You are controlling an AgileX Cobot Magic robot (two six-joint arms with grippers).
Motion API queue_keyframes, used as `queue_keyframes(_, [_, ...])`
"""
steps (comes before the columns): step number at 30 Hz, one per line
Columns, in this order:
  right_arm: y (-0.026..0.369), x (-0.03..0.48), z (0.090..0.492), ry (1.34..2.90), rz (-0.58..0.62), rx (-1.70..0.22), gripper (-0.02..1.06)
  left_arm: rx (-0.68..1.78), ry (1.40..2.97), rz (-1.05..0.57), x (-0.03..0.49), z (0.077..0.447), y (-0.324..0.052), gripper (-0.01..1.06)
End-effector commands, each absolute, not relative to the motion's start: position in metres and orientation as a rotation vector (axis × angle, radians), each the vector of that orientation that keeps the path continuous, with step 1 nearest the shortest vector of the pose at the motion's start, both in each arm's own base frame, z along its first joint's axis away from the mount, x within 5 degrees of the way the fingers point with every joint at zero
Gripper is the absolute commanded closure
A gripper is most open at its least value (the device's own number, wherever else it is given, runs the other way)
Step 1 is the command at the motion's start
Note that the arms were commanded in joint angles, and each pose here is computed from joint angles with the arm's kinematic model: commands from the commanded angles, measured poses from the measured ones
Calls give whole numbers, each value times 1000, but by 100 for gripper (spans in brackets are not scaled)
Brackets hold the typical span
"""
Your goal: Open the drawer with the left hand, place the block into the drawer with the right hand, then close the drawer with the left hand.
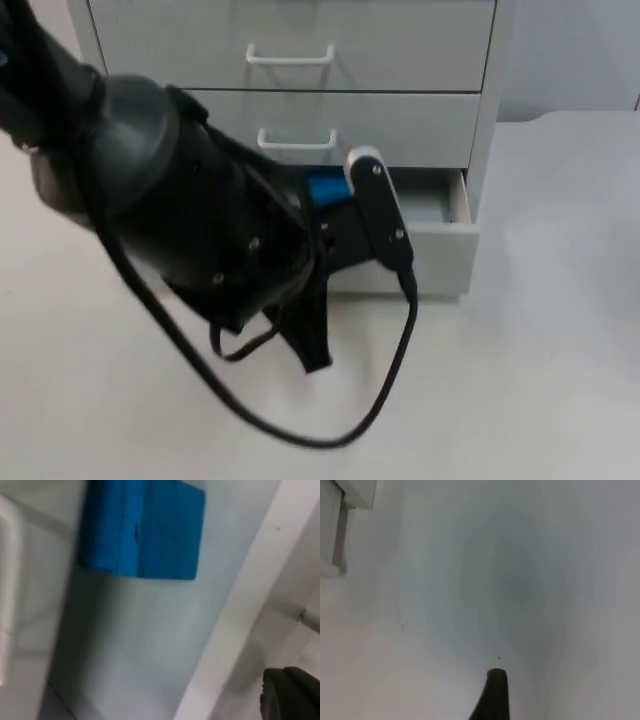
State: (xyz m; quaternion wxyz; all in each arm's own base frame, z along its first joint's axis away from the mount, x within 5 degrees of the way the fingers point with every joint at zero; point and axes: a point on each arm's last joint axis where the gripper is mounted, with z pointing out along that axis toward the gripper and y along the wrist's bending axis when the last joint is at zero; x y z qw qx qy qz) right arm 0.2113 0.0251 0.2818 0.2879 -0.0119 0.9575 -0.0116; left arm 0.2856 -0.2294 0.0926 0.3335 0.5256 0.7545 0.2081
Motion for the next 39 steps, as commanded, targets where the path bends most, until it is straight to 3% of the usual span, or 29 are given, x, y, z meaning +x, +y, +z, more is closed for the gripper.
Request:
queue_keyframes(1, [24, 210, 283, 2545, -34, -36, 34, 1327, 1958, 573, 299, 99, -228, 105])
queue_keyframes(15, [24, 211, 284, 2533, -31, -36, 34, 1171, 2012, 577, 357, 97, -213, 105])
queue_keyframes(26, [25, 212, 284, 2530, -29, -37, 34, 1118, 2010, 630, 368, 94, -212, 105])
queue_keyframes(33, [25, 212, 284, 2530, -29, -37, 34, 1116, 1982, 653, 362, 100, -220, 105])
queue_keyframes(39, [25, 212, 284, 2530, -31, -42, 34, 1132, 2053, 579, 314, 112, -231, 105])
